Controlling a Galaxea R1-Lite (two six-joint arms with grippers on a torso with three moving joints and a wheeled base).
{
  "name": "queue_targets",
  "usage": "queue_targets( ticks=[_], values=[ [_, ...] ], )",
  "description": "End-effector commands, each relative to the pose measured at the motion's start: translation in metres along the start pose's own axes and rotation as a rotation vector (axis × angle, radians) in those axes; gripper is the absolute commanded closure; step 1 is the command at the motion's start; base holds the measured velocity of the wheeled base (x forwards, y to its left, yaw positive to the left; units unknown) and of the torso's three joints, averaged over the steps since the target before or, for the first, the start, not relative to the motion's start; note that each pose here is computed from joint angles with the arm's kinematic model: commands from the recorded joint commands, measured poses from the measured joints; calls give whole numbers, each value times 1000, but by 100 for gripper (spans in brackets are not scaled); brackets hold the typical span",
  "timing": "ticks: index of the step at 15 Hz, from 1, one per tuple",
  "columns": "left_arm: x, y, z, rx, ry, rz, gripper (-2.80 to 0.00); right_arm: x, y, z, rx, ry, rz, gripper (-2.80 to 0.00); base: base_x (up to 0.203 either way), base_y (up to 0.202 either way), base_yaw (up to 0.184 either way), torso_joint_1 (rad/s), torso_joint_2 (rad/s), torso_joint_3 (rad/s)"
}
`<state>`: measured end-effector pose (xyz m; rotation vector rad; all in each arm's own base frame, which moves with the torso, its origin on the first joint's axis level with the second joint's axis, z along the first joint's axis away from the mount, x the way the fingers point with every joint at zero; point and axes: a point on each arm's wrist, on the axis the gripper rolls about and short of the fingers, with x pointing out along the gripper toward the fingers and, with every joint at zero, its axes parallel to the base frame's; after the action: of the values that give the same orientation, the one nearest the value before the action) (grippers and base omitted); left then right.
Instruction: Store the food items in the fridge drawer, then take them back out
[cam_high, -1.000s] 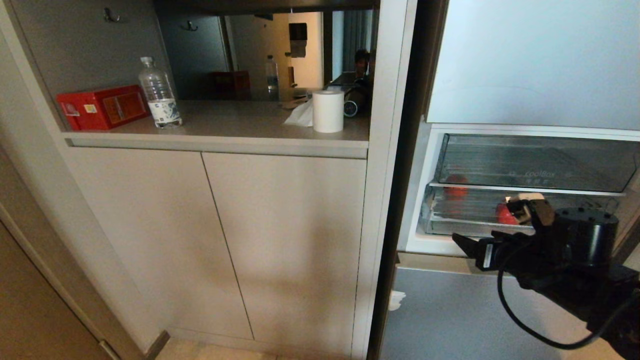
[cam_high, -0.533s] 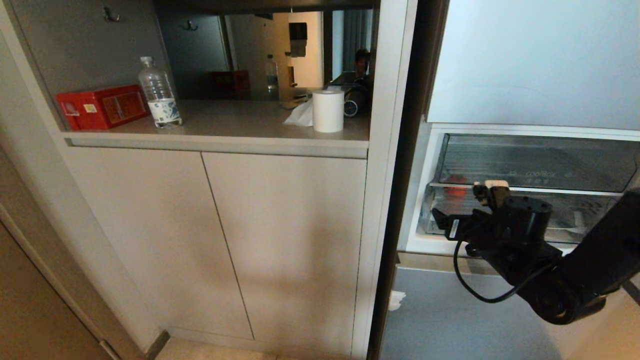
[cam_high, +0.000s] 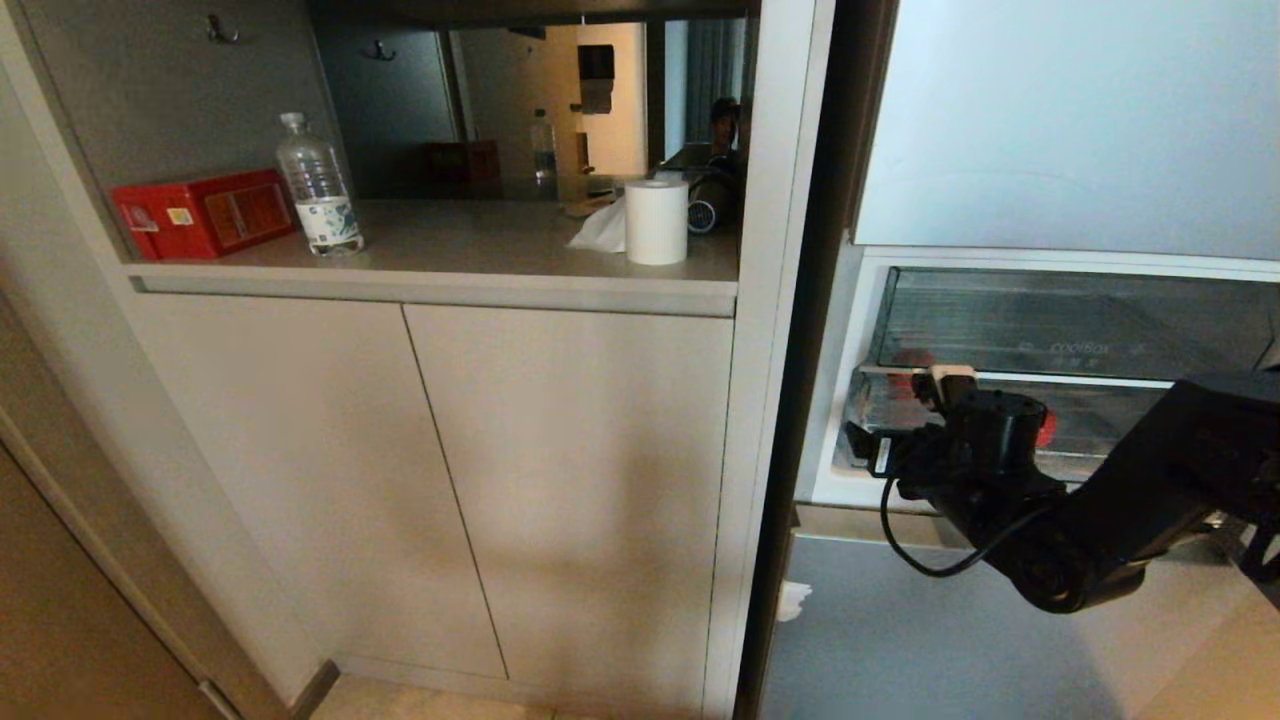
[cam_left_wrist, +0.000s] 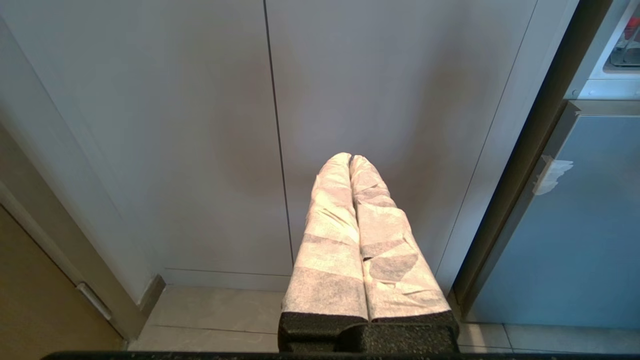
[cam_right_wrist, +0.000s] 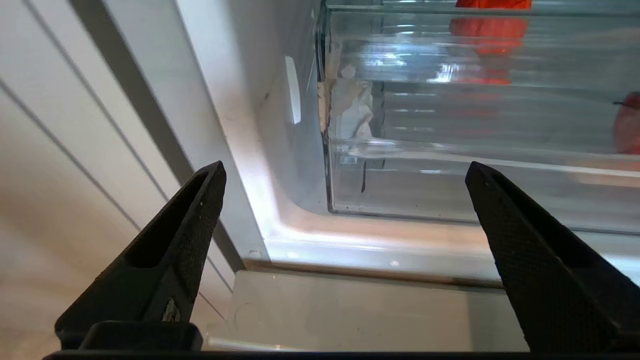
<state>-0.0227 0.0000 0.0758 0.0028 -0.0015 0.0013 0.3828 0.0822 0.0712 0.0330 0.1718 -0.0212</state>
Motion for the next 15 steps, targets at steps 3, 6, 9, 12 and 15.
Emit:
queue_targets(
  ticks=[3, 6, 9, 12, 15],
  values=[
    [0, 0, 0, 0, 1, 0, 0, 17, 2, 5, 4, -11, -20, -280, 0, 0, 0, 0, 0, 0],
    [0, 0, 0, 0, 1, 0, 0, 27, 4, 6, 6, -17, -37, -280, 0, 0, 0, 0, 0, 0],
    [0, 0, 0, 0, 1, 0, 0, 32, 5, 6, 7, -5, -50, -280, 0, 0, 0, 0, 0, 0],
    [0, 0, 0, 0, 1, 0, 0, 38, 3, 3, 11, 3, -68, -280, 0, 0, 0, 0, 0, 0],
    [0, 0, 0, 0, 1, 0, 0, 46, 3, 0, 15, -2, -75, -280, 0, 0, 0, 0, 0, 0]
  ],
)
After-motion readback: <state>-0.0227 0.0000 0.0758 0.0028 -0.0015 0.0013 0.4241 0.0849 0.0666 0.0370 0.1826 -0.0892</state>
